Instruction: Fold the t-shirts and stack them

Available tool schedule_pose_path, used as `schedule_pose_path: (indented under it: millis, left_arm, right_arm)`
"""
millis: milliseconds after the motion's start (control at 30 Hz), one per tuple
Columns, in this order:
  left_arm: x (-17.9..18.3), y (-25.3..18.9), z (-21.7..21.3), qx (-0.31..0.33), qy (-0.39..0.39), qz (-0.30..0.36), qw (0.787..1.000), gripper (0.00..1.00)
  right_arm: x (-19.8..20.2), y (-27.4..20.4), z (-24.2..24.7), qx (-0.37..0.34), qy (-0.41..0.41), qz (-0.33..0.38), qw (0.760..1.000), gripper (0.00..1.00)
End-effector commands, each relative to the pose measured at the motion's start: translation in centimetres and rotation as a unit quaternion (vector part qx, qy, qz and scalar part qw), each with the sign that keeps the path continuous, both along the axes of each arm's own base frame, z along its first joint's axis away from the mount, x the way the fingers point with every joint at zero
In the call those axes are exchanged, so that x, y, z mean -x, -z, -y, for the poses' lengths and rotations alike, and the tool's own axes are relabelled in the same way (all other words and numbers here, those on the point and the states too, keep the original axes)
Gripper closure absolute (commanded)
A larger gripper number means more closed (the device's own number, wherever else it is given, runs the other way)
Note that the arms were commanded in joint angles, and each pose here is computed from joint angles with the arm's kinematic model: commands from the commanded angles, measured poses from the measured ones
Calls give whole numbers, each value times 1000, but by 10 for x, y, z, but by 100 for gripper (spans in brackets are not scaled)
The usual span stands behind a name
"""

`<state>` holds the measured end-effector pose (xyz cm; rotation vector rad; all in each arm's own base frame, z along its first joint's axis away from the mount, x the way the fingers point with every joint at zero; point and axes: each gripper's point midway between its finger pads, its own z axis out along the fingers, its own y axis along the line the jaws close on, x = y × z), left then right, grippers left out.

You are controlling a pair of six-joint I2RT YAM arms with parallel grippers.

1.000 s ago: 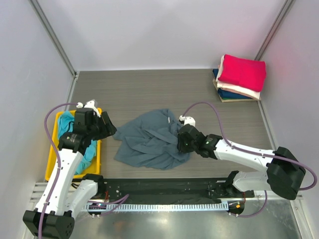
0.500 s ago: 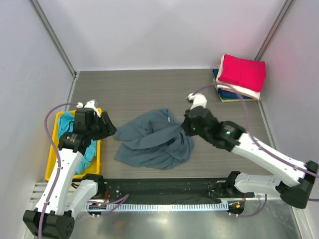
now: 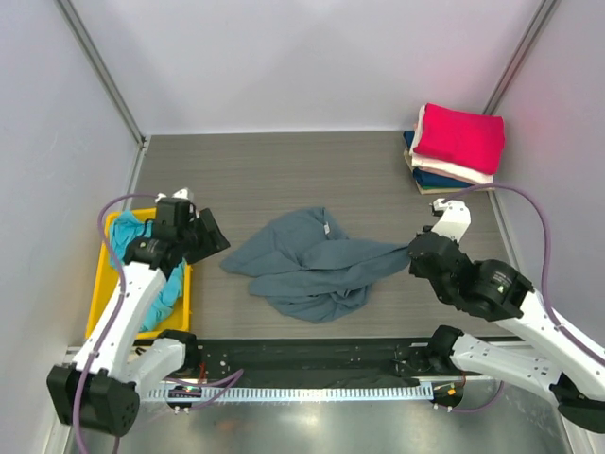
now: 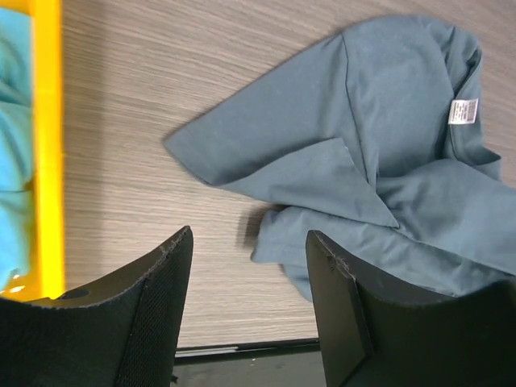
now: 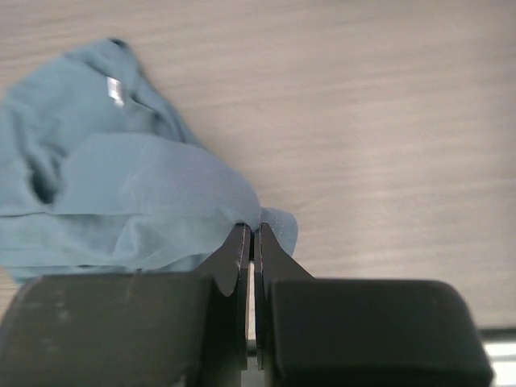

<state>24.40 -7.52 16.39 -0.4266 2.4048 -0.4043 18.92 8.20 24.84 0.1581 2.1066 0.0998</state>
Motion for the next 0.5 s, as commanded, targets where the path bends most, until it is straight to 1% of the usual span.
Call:
schedule_pose_path:
  millis: [0, 33, 67, 100, 133, 167, 200, 233, 267, 300, 333, 467]
  left_arm:
    - [-19, 11, 17, 24, -9, -6, 1000, 41]
    - [-26, 14, 22, 26, -6, -2, 1000, 40]
    - [-28, 28, 30, 22, 2, -23, 999, 39]
    - [-31, 32, 35, 24, 6, -28, 999, 39]
    - [-39, 34, 42, 26, 12, -22, 999, 39]
    - [-41, 39, 51, 24, 24, -27, 999, 39]
    - [-46, 54, 54, 13, 23, -47, 999, 39]
    - [-55, 53, 59, 12, 24, -44, 999, 39]
    - [-57, 59, 64, 5, 30, -53, 998, 39]
    - [-62, 74, 65, -8, 27, -76, 997, 39]
    - [-65, 78, 61, -23, 10, -85, 996, 39]
    - [-56, 107, 54, -51, -15, -125, 991, 38]
  right_arm:
    - [4, 4, 25, -27, 81, 16, 996, 99]
    - [5, 5, 26, -33, 83, 18, 996, 99]
    - [4, 8, 24, -35, 79, 19, 996, 99]
    - [4, 8, 22, -36, 72, 19, 997, 99]
    - [4, 9, 19, -37, 66, 16, 997, 99]
    - [4, 9, 18, -36, 64, 14, 997, 99]
    - [3, 11, 16, -32, 61, 11, 998, 99]
    - [2, 13, 12, -30, 56, 5, 998, 99]
    - [1, 16, 9, -26, 52, -1, 998, 99]
    - [1, 19, 6, -23, 47, -7, 999, 99]
    - [0, 23, 0, -24, 41, -15, 999, 99]
    - [1, 32, -8, -34, 29, -28, 999, 99]
